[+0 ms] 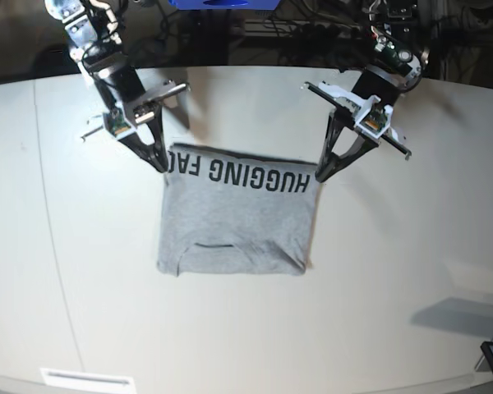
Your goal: Fold the T-shirt properly
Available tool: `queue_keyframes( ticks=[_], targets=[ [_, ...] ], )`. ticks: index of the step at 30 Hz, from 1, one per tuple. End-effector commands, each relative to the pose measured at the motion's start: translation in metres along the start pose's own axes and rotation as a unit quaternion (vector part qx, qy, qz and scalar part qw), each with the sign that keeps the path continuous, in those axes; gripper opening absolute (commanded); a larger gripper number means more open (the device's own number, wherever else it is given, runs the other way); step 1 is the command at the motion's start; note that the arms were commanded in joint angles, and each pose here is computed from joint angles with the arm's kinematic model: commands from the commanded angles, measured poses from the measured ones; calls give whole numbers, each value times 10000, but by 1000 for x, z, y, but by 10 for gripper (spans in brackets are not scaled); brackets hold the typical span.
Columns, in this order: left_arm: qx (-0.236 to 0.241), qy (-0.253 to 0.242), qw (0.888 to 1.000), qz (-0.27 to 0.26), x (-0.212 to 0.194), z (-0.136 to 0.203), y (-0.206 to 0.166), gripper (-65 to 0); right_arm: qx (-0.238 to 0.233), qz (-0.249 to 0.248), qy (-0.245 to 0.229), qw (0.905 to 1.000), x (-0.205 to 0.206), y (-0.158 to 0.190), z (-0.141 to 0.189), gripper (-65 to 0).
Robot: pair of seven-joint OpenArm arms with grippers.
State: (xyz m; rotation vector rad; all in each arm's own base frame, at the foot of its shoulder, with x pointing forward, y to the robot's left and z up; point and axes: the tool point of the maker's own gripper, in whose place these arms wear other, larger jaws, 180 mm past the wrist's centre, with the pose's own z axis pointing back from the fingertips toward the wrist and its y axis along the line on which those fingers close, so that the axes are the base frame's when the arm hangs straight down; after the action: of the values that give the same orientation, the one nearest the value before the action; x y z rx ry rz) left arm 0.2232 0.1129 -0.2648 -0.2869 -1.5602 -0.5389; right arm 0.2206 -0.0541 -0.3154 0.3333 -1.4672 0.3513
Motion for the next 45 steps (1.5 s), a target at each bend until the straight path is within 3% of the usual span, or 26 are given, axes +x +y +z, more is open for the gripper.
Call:
queue_keyframes(
  ticks=[1,7,17,26,33,36,40,43,45],
  targets=[
    [19,-175,9998,30,8,7,0,-648,67,150,-312,9994,9,9,8,-650],
    [-145,-206,9992,296,6,40,-18,-648,-807,1194,-703,9871,9,5,60,-650],
    [96,612,9884,1390,-68,103,-48,-648,-725,1012,-292,9918,-29,29,123,-650],
    [93,858,9756,2018,-91,138,-78,-650,-858,611,692,9920,-85,57,175,-650],
    [161,1457,9584,2450,-129,165,-100,-650,-727,477,1486,9851,-129,71,210,-650],
    [273,1793,9489,2583,-154,178,-103,-650,-676,463,1743,9813,-148,72,218,-650],
    [542,2388,9269,2845,-203,200,-106,-650,-572,459,2291,9706,-189,71,234,-650],
    [638,3149,8954,3083,-249,216,-116,-650,-527,446,2720,9598,-221,69,244,-649],
    [561,3590,8727,3262,-273,221,-129,-650,-583,365,3216,9444,-249,69,247,-649]
  ],
)
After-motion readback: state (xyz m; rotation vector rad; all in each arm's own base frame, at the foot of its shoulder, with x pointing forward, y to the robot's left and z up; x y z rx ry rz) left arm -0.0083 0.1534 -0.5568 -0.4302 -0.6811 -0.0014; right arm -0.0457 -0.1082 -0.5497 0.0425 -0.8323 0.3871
